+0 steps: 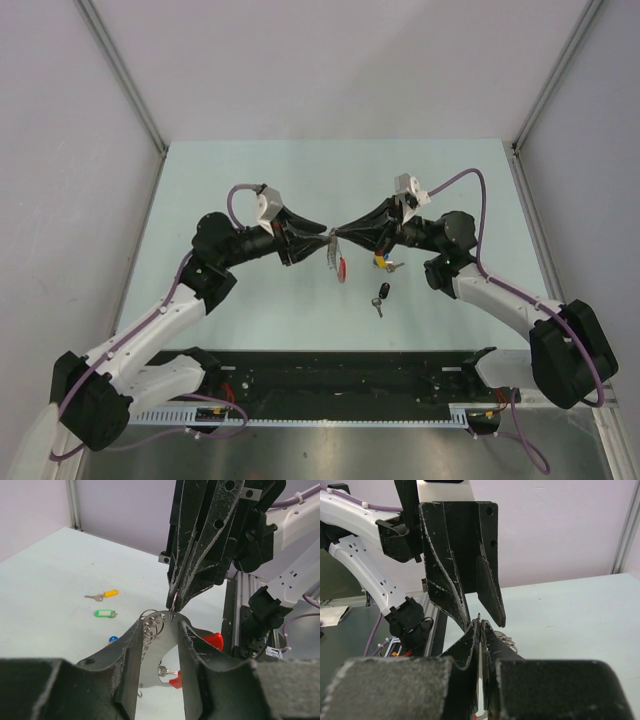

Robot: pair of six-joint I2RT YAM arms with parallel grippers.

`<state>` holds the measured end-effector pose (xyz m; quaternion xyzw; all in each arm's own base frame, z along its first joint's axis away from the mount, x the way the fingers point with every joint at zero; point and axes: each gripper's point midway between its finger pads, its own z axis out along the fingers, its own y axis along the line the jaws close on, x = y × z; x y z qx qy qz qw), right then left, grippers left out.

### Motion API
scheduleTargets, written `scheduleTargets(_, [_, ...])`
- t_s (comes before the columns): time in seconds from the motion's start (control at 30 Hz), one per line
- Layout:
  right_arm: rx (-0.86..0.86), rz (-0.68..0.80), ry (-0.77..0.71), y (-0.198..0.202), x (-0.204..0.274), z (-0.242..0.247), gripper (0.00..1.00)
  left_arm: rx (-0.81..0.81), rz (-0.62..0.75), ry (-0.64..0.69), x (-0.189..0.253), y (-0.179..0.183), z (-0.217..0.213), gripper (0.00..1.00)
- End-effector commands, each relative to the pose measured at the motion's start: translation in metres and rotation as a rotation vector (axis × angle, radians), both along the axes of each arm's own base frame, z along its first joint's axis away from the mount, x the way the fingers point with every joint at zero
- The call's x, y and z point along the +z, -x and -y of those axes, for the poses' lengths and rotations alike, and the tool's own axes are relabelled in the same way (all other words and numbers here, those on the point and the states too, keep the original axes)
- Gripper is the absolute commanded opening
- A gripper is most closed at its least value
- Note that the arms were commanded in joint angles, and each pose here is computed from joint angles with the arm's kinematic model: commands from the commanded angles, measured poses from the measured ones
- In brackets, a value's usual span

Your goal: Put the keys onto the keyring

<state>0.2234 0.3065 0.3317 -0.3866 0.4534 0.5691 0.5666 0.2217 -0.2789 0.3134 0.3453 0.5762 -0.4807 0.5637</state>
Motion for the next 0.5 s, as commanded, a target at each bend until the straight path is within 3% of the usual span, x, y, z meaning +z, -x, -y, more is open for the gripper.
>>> scheduleTargets(0.0, [0.01, 0.059, -0.039, 0.0051, 0.0112, -0.0011, 0.0, -0.066, 0.041, 0.038, 0.0204, 0.0096, 0.0061, 0.36])
scheduleTargets(0.17, [0.017, 0.057, -0.033, 0.0063, 0.0088, -0.0035, 0.0, -0.083, 0.051, 0.032, 0.0212, 0.0109, 0.0087, 0.3])
scheduleTargets(0.47, [0.031, 0.061, -0.019, 0.0087, 0.0054, -0.0052, 0.0, -0.138, 0.077, 0.014, 0.0217, 0.0193, 0.0111, 0.28])
